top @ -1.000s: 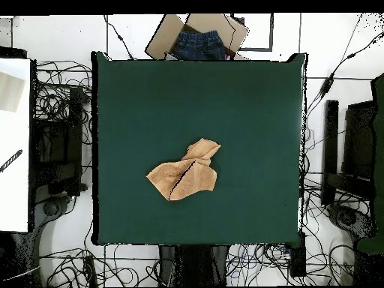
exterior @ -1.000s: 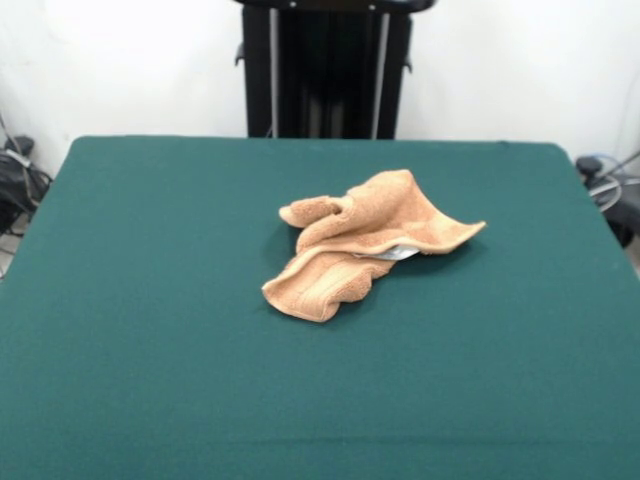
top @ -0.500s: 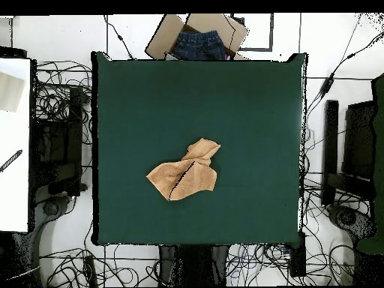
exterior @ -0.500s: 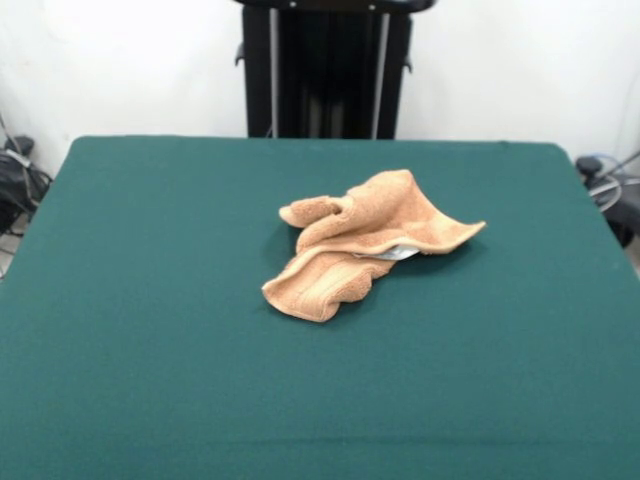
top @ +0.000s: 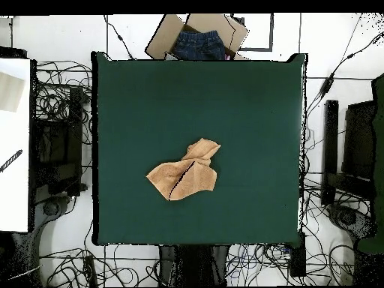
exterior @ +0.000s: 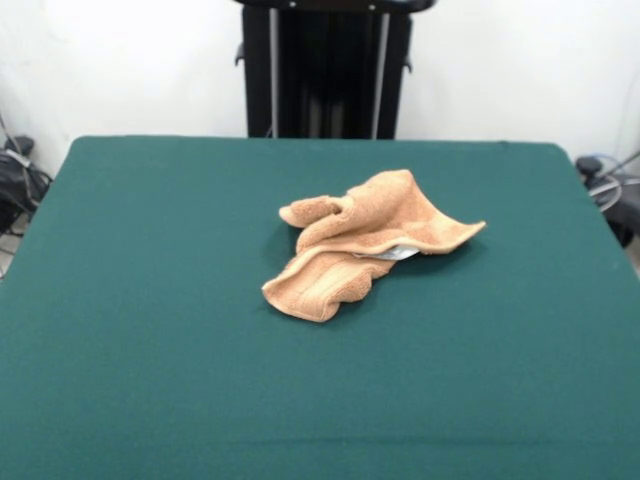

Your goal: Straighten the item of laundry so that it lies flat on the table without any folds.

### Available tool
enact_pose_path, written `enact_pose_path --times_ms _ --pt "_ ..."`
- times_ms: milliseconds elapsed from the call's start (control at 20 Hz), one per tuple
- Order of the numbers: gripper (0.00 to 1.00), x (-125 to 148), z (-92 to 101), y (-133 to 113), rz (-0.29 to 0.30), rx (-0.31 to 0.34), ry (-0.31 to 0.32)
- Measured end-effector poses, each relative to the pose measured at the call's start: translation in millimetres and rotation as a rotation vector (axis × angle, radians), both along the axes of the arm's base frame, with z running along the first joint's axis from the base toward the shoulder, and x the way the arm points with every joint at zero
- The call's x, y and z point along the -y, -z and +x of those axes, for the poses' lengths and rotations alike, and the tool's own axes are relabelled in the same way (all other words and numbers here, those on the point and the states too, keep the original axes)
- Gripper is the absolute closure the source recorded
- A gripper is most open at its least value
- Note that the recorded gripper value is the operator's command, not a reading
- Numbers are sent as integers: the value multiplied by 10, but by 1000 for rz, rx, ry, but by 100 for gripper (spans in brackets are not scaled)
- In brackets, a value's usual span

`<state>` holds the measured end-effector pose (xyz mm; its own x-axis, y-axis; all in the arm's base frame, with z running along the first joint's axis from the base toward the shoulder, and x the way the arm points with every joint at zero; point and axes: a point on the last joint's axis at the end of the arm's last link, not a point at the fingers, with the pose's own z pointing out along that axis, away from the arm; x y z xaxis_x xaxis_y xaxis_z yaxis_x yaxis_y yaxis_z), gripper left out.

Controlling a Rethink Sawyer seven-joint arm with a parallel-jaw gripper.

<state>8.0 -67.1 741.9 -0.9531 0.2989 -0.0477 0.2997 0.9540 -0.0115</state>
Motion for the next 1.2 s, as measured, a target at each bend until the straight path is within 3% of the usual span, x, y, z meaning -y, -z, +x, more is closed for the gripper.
enact_pose_path --times_ms 300,750,900,1200 --pt "0 474 -50 434 0 138 37" --pt "0 918 -62 801 0 295 -60" --pt "0 1107 -32 973 -7 387 -85" --pt "0 1353 92 1306 -29 526 -70"
